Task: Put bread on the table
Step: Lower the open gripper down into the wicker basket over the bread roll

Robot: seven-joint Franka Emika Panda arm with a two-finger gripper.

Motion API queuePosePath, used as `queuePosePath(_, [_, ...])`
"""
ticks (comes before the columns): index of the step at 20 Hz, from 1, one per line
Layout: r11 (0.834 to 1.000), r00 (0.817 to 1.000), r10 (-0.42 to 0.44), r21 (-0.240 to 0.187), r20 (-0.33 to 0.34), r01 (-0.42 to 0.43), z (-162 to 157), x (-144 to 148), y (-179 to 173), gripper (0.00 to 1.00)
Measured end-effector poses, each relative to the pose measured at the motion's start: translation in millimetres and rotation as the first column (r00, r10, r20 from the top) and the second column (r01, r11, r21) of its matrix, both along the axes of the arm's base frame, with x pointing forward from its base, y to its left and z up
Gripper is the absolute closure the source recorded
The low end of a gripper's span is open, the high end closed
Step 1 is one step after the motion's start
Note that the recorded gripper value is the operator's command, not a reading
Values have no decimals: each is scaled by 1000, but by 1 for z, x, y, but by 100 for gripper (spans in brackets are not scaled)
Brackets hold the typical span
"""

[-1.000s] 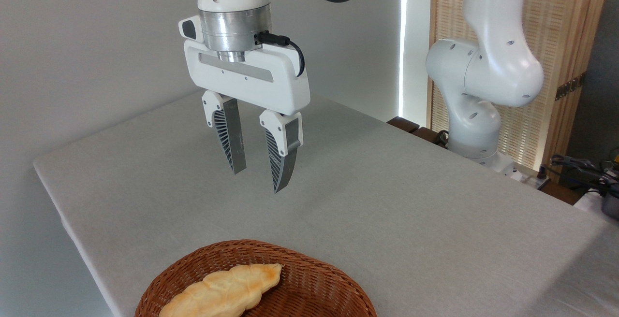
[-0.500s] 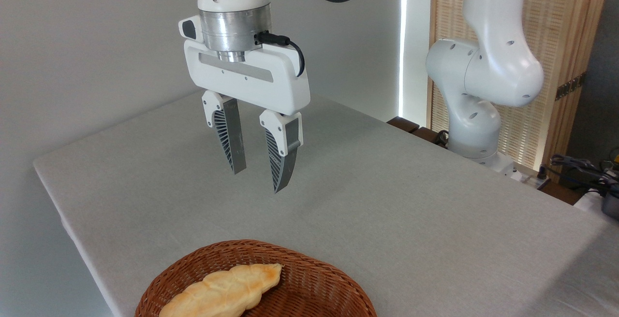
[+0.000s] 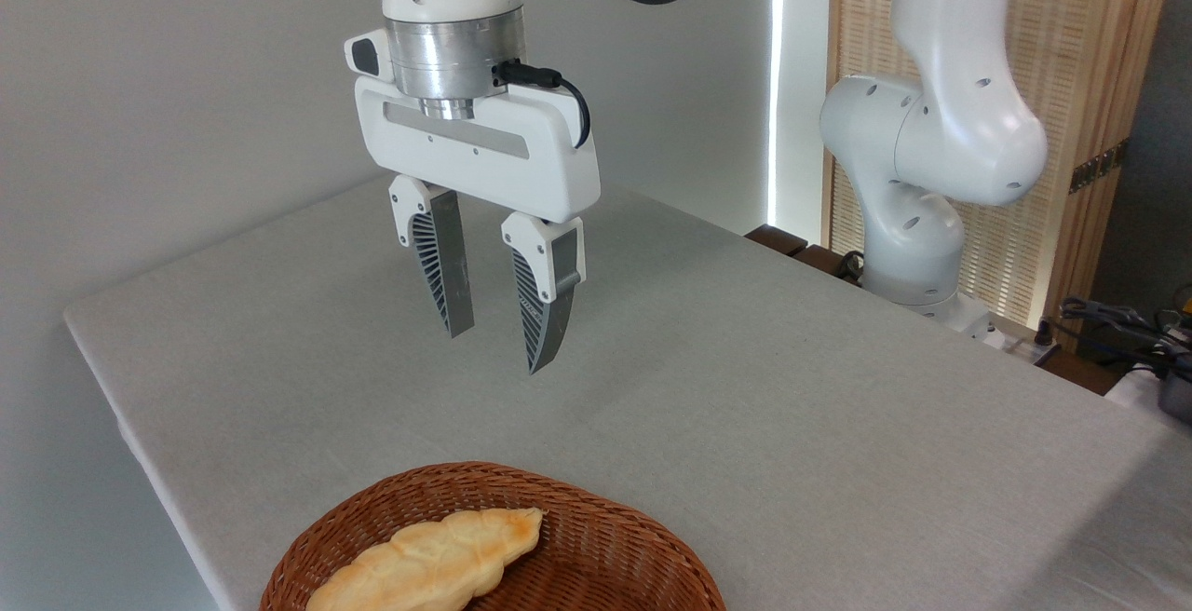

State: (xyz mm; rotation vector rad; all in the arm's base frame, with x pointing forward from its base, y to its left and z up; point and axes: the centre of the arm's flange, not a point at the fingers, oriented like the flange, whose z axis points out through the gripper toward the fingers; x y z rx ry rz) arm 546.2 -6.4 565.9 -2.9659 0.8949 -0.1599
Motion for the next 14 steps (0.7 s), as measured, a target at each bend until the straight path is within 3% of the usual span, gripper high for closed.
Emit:
queuePosePath(8, [1000,998,-8,1,67,8,-29,20,2,0])
queuePosePath(14, [991,988,-135,26,68,134,-61,36,11,0])
